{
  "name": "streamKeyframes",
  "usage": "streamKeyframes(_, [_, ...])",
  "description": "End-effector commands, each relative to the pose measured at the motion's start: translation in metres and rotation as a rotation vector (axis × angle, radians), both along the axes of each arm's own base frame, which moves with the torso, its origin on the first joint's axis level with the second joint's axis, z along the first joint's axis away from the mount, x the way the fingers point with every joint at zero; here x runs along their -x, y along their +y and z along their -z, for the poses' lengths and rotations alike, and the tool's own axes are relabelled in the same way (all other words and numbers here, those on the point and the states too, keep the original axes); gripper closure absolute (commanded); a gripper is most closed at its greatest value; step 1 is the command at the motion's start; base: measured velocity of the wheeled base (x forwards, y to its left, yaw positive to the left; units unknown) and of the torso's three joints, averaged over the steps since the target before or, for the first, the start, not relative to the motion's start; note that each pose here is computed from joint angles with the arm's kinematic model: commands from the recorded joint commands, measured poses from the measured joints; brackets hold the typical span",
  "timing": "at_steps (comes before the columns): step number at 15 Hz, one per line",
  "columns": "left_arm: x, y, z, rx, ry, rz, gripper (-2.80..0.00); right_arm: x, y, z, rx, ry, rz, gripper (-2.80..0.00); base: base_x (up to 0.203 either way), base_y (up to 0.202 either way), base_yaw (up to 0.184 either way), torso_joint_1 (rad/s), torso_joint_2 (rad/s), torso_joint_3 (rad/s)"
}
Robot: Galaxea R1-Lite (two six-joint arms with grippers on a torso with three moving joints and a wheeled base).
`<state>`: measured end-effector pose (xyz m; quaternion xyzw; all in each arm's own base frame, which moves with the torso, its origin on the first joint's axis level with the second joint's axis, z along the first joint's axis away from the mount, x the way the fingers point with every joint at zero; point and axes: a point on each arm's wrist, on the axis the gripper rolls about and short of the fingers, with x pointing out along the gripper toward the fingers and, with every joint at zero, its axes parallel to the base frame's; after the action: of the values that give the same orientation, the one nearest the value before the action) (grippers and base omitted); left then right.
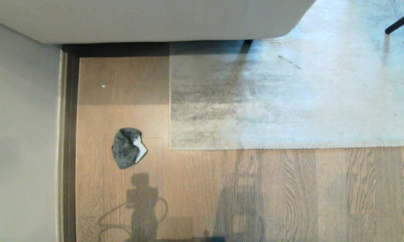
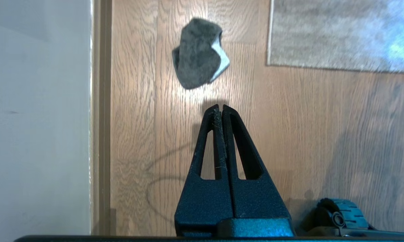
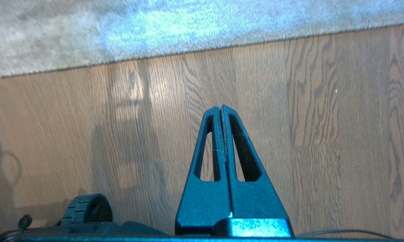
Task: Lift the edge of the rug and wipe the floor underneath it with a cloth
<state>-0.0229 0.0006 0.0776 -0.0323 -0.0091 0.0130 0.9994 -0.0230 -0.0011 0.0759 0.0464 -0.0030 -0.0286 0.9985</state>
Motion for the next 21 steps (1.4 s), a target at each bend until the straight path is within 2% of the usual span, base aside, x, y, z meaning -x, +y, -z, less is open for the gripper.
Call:
streamKeyframes(1, [0.0000, 0.0000, 0.0000, 0.000, -0.001, -0.001, 0.00, -0.0001, 0.0000, -0.0002, -0.001, 0.000, -0.001, 0.00, 0.000, 0.000, 0.000, 0.002, 0.01, 0.203])
streamKeyframes(21, [0.0000, 0.0001, 0.0000, 0.002, -0.001, -0.003, 0.00, -0.0001, 0.0000, -0.0002, -0.001, 0.000, 0.000, 0.00, 0.000, 0.000, 0.000, 0.002, 0.00, 0.204])
